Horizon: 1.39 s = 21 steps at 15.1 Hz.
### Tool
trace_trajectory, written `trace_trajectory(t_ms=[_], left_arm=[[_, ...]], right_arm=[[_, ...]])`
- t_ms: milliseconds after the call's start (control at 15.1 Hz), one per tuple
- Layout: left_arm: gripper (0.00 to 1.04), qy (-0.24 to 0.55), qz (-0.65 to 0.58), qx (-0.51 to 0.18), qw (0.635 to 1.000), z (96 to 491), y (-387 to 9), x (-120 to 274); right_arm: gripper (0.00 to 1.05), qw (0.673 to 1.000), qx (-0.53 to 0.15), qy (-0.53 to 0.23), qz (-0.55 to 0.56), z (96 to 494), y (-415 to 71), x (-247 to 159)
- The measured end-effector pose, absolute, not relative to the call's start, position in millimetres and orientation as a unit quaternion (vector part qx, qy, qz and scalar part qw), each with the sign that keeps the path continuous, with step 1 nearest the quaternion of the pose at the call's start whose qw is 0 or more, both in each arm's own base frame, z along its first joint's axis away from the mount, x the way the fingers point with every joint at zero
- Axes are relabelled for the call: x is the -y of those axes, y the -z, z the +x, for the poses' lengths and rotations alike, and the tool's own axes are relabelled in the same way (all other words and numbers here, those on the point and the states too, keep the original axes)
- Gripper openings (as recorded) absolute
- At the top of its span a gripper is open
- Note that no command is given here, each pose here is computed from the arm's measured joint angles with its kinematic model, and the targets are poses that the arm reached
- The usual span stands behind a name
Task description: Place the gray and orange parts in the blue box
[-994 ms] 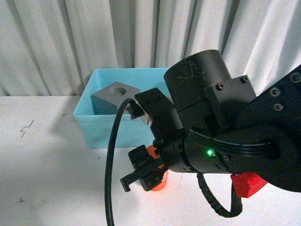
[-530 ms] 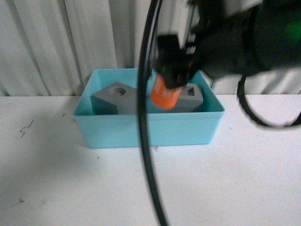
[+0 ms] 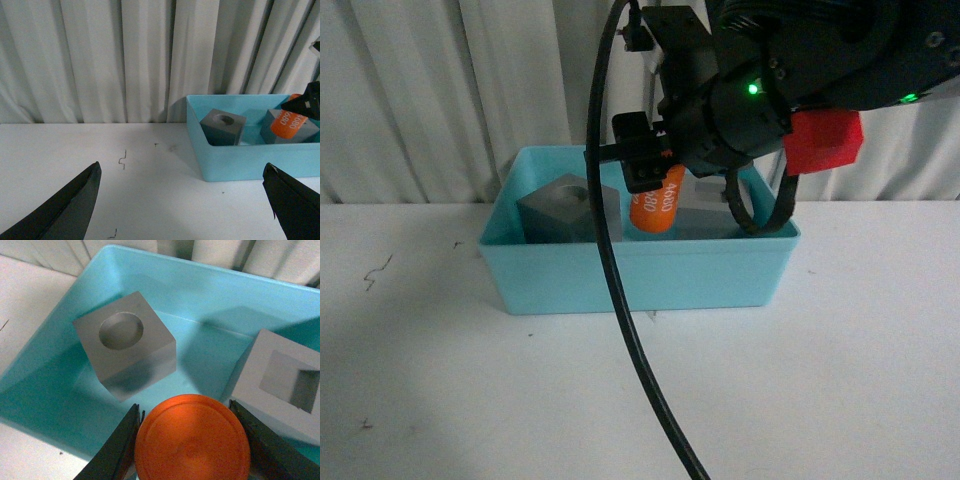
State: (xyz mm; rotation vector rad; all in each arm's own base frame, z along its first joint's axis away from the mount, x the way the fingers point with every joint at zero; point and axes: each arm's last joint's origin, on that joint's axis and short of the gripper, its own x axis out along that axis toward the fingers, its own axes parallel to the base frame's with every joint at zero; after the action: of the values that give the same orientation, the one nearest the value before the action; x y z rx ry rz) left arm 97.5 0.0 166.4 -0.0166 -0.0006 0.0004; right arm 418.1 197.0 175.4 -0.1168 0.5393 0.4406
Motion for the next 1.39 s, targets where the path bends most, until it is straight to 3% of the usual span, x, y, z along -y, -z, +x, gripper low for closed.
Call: trace_trajectory(t_ms=[398,861,994,1060,1127,1193,1392], left_arm=[[0.98,0.0,-0.008,0.0,1.0,97.5,-166.4,0.0],[0.98,0.0,-0.008,0.0,1.0,97.5,-166.3,0.0],[0.98,0.0,-0.008,0.0,1.0,97.5,-166.4,0.0],[0.98,0.0,-0.008,0.0,1.0,97.5,-166.3,0.0],[0.98,0.0,-0.008,0.0,1.0,97.5,-166.3,0.0],[0.98,0.0,-0.008,0.0,1.0,97.5,-166.4,0.0],[0.98,0.0,-0.008,0.0,1.0,97.5,-166.3,0.0]], right_arm=[[0.48,0.937,-0.302,-0.169,-0.05,449.4,-143.7,-216.3],[0.48,0.937,-0.317,-0.14,-0.046,459.8,-119.4,-226.8],[0.58,0.937,-0.318,-0.141,-0.046,459.8,-118.0,-227.0],[0.71,0.938,-0.315,-0.141,-0.044,460.2,-118.5,-227.2],[0.93,0.94,-0.309,-0.141,-0.041,461.0,-119.3,-227.0],[1.0,0.94,-0.307,-0.142,-0.037,461.3,-119.7,-227.0],[0.98,0.946,-0.288,-0.15,-0.027,459.4,-130.9,-226.4]])
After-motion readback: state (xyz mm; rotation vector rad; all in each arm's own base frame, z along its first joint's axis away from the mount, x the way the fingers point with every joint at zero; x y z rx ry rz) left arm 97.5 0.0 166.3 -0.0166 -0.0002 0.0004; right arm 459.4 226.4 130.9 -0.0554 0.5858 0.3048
